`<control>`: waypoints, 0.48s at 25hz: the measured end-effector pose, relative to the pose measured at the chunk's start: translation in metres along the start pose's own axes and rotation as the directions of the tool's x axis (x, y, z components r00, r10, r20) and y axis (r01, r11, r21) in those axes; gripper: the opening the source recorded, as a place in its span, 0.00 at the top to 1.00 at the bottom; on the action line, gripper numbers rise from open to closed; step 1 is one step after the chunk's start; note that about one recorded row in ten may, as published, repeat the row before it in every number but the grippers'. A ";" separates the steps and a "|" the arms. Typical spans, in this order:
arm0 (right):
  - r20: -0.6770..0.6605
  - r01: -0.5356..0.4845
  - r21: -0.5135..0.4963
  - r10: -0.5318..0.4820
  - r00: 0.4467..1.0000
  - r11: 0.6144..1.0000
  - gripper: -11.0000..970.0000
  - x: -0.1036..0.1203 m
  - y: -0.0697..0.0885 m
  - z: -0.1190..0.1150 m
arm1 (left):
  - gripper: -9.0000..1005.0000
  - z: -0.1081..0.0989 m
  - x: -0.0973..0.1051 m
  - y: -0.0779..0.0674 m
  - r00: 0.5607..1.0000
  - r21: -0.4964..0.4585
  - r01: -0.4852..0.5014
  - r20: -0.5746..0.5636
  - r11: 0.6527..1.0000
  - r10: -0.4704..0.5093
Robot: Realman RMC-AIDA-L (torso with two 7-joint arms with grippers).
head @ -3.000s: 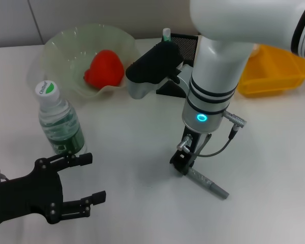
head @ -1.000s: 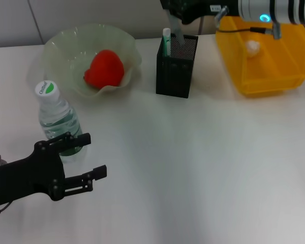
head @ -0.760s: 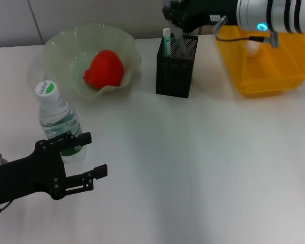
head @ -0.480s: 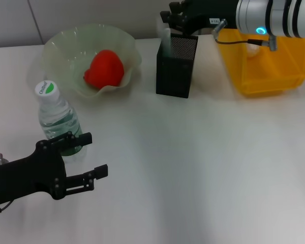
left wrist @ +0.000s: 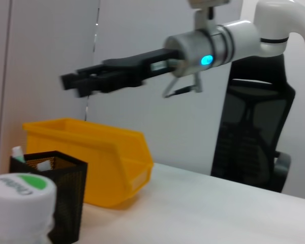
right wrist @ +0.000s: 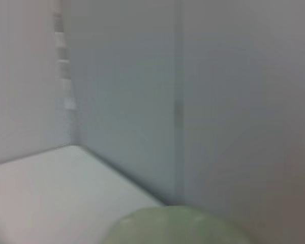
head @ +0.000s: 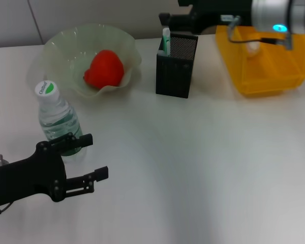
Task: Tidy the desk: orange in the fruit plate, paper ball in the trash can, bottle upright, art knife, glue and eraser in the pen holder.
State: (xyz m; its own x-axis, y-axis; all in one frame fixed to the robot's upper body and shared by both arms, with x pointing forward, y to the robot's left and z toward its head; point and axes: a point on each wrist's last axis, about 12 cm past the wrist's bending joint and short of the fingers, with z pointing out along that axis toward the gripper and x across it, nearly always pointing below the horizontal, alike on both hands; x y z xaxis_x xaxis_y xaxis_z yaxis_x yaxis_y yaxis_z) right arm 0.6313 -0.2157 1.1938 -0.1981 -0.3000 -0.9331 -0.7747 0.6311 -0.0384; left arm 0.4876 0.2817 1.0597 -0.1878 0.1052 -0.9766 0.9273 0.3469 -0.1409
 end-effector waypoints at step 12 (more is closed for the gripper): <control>-0.091 -0.010 -0.354 -0.024 0.996 0.935 0.20 0.074 0.046 -0.108 | 0.16 0.001 -0.005 -0.008 1.000 0.113 0.004 -0.009 0.994 -0.003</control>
State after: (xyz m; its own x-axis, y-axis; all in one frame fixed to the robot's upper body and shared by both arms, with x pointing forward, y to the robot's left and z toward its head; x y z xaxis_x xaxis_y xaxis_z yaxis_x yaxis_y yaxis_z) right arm 0.5162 -0.2867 1.1612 -0.2334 -0.3791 -0.8954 -0.9350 0.3403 0.0996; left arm 0.4820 0.2774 1.0658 -0.1934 0.1126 -0.9746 0.9571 0.2402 -0.1622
